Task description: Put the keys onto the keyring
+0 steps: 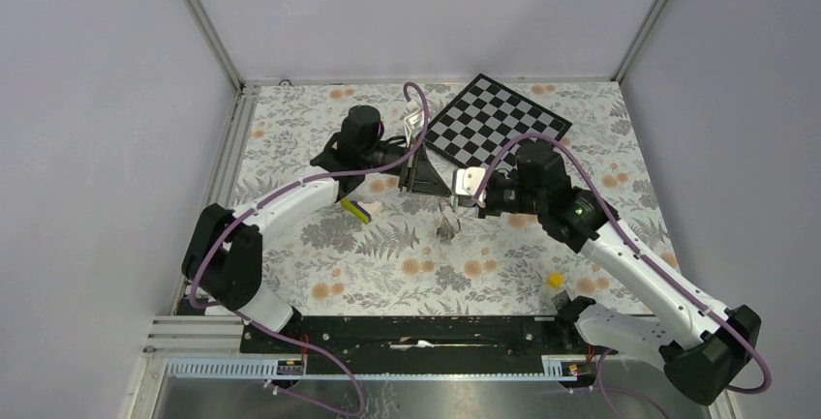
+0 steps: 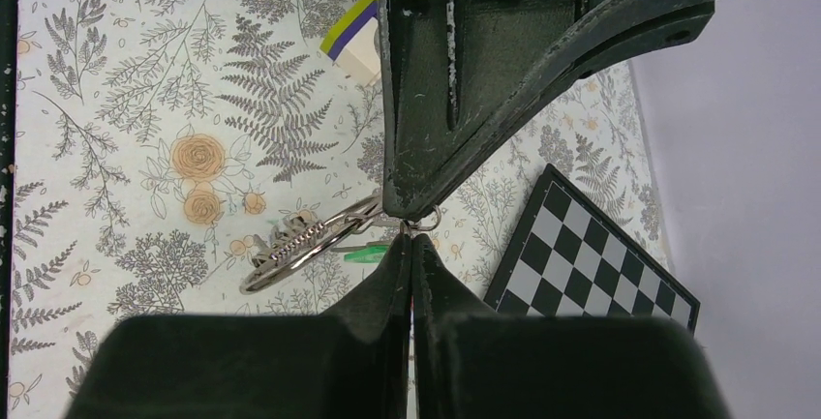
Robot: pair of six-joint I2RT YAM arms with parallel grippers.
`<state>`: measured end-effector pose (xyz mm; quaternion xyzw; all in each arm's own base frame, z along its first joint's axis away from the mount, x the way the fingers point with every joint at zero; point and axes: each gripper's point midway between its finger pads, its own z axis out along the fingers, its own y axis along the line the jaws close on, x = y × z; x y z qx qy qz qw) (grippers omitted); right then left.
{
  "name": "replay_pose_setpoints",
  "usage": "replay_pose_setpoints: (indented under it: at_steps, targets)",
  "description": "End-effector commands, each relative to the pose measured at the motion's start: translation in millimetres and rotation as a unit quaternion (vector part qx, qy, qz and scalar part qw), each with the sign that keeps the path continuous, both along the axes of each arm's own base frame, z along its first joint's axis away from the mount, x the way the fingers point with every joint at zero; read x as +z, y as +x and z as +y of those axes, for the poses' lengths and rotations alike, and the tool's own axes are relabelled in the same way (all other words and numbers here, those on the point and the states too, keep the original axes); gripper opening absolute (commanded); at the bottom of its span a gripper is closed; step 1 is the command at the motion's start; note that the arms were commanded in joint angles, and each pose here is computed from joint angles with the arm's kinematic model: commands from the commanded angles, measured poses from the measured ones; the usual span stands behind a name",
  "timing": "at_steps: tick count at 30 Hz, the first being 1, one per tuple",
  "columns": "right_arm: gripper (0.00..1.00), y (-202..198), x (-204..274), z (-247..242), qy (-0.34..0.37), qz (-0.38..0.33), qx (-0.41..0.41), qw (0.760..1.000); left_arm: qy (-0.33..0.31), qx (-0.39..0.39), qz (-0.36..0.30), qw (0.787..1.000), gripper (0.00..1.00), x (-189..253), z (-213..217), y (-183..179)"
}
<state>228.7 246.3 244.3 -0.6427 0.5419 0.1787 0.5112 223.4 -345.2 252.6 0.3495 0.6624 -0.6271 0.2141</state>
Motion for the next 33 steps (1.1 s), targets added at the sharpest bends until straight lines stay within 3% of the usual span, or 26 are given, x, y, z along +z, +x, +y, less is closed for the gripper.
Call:
replay_pose_setpoints:
  at_steps: [1, 12, 19, 33]
  targets:
    - [0.0, 11, 25, -4, 0.026, -0.044, -0.018, 0.999, -0.041, -0.039, -0.039, 0.998, 0.0, 30, 1, -19]
    - [0.0, 9, 29, -19, 0.026, -0.056, -0.018, 0.998, -0.044, -0.05, -0.099, 0.993, 0.0, 43, 5, -21]
    - [0.0, -4, 18, -7, 0.032, -0.014, 0.029, 0.999, -0.059, -0.052, -0.121, 0.99, 0.0, 53, 4, -20]
    - [0.0, -11, 17, -1, 0.045, 0.0, 0.048, 0.998, -0.082, -0.049, -0.099, 0.991, 0.0, 59, -1, -17]
